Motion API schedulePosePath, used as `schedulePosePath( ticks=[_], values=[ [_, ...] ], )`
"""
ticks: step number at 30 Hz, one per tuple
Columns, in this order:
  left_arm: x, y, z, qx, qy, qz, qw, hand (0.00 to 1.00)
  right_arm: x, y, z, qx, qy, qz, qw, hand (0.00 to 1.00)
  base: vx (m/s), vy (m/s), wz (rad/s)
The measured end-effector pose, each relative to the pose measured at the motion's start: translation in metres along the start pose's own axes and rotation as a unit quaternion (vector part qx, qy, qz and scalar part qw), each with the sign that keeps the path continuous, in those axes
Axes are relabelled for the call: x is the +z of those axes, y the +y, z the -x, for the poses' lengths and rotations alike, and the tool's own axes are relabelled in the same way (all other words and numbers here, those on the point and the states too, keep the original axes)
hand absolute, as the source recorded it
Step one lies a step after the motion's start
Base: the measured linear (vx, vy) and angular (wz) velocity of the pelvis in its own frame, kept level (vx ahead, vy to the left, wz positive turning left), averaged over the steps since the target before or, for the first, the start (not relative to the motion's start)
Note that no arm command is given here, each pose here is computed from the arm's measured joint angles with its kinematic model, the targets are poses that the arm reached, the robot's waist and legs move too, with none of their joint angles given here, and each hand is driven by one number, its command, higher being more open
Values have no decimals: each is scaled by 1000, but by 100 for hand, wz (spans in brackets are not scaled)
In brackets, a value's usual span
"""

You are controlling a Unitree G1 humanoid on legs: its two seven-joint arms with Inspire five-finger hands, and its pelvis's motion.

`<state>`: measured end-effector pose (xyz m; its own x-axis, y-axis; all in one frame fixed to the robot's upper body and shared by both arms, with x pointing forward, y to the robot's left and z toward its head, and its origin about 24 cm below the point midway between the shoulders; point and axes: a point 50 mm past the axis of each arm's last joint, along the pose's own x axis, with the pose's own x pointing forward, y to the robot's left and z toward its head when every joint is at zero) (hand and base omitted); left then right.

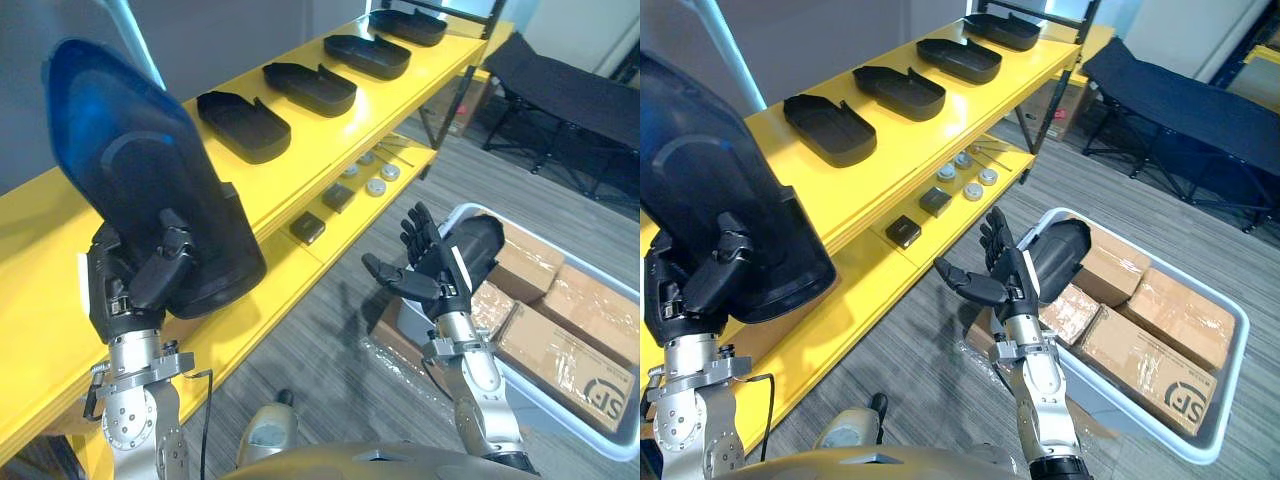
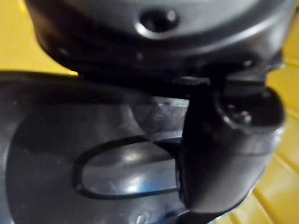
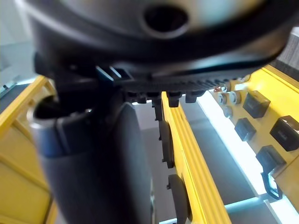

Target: Walk over and take three plastic housings, then place them on the shelf

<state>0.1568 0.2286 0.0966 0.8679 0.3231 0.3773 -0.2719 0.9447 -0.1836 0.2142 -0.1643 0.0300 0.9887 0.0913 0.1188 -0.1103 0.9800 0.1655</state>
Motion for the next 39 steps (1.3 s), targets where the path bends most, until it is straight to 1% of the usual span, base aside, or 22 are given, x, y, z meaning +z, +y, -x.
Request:
schedulePosePath(
  ticks=[5,7,12,14,19,23,26,27,29,32,34,37,39],
  values=[
    [-2,-1,1,12,5,18,1000,0,3,1,0,10,-12,19,1000,100,-41,-27,-1],
    [-2,-3,1,13,5,32,999,0,9,1,2,8,-33,24,999,100,-141,-36,7],
    [0,-4,1,11,-9,32,999,0,20,1,0,2,-81,23,996,100,-115,40,27],
    [3,1,1,20,-20,26,999,0,27,4,-3,-6,-105,20,994,100,4,134,14],
    [9,13,0,40,-32,5,999,0,33,9,-4,-25,-133,-1,991,100,180,201,31],
    [18,11,-5,16,-51,-9,999,0,36,15,-9,-18,-148,-11,989,100,395,196,81],
    [20,12,-6,27,-55,-6,998,0,53,23,-27,13,-186,-2,982,100,306,43,40],
    [20,9,-9,24,-61,1,998,0,61,20,-31,20,-200,14,979,100,370,-9,75],
    [21,1,-16,10,-75,15,997,0,71,12,-30,20,-216,38,976,100,283,-56,101],
    [19,-10,-26,-20,-82,29,996,0,91,-5,-21,-3,-252,71,965,100,304,-203,141],
    [19,-9,-26,-32,-78,19,996,0,116,-8,-13,-4,-301,89,949,100,313,-337,105],
    [13,-9,-18,-32,-59,26,997,0,144,-17,-12,27,-341,128,931,100,221,-358,74],
    [13,-11,-17,-41,-59,26,997,0,149,-22,-12,18,-345,136,929,100,97,-216,59]
  ],
)
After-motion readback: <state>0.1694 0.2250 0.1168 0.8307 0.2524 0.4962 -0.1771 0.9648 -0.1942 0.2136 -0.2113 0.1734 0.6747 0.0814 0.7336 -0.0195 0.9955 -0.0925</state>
